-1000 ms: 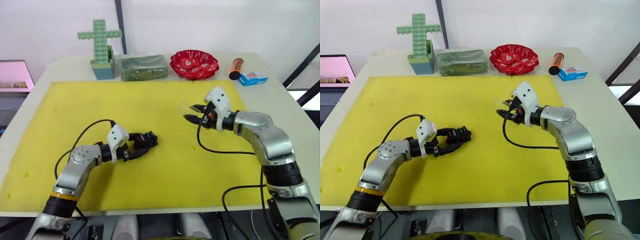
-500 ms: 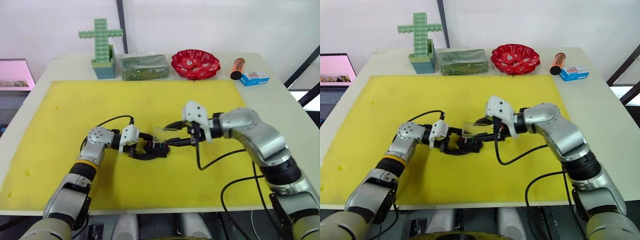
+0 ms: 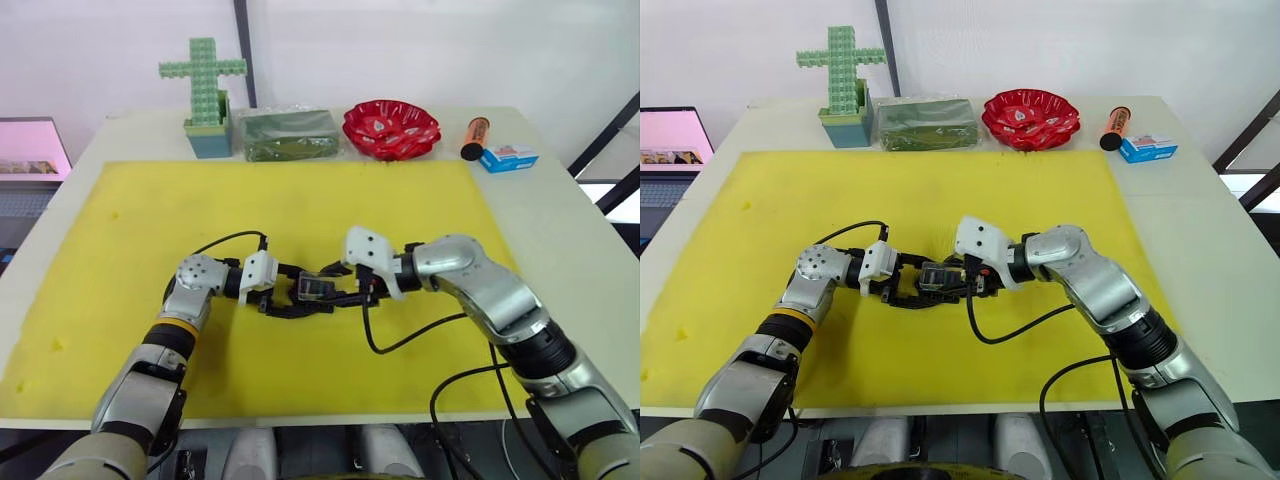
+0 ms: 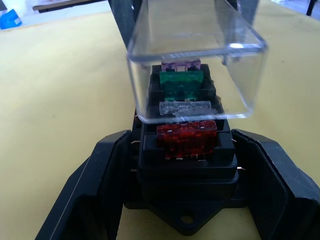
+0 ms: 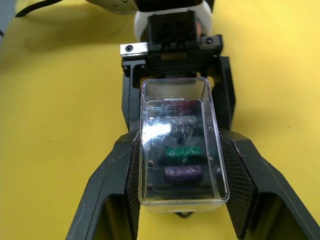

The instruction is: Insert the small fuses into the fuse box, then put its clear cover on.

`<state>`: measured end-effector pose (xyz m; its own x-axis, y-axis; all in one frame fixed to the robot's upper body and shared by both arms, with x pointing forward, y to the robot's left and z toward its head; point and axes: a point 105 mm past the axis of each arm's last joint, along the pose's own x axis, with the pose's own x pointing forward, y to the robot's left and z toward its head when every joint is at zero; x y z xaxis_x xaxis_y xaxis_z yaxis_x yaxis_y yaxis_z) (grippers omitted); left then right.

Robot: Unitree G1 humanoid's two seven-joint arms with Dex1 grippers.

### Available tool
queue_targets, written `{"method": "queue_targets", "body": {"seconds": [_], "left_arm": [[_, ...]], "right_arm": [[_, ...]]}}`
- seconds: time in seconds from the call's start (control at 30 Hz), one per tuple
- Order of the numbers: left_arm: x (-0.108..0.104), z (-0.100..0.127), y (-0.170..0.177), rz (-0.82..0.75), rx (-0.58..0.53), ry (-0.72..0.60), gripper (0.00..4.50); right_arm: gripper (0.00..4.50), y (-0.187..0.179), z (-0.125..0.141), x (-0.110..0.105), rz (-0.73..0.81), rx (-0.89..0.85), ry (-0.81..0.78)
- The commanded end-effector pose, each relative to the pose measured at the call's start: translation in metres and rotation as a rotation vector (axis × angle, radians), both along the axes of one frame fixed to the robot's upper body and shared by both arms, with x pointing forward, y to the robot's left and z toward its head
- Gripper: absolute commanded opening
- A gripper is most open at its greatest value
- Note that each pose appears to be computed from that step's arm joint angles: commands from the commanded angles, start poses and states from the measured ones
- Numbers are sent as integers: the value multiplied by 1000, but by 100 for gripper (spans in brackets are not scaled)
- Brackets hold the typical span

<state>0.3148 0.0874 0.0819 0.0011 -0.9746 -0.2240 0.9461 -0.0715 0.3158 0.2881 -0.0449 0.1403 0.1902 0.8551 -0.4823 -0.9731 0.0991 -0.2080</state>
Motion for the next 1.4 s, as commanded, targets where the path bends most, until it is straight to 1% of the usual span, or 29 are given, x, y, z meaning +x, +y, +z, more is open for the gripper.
{"method": "queue_targets", "body": {"seconds": [0.03,0.43,0.67,1.03,1.23,1.4], "left_arm": [[0,-2,0,12,3,-2,282],[-1,-2,-2,9,0,1,282],[2,1,-4,35,-22,15,282],[1,1,-8,42,-42,23,282],[0,1,-8,46,-47,27,282],[-2,0,-6,47,-46,30,282]], "right_arm": [[181,5,13,2,17,19,-56],[181,4,4,10,5,-3,-61],[181,5,-5,9,10,-26,-51],[181,4,-10,12,3,-38,-46],[181,-2,-20,13,12,-68,-44],[181,1,-12,14,4,-27,-44]]}}
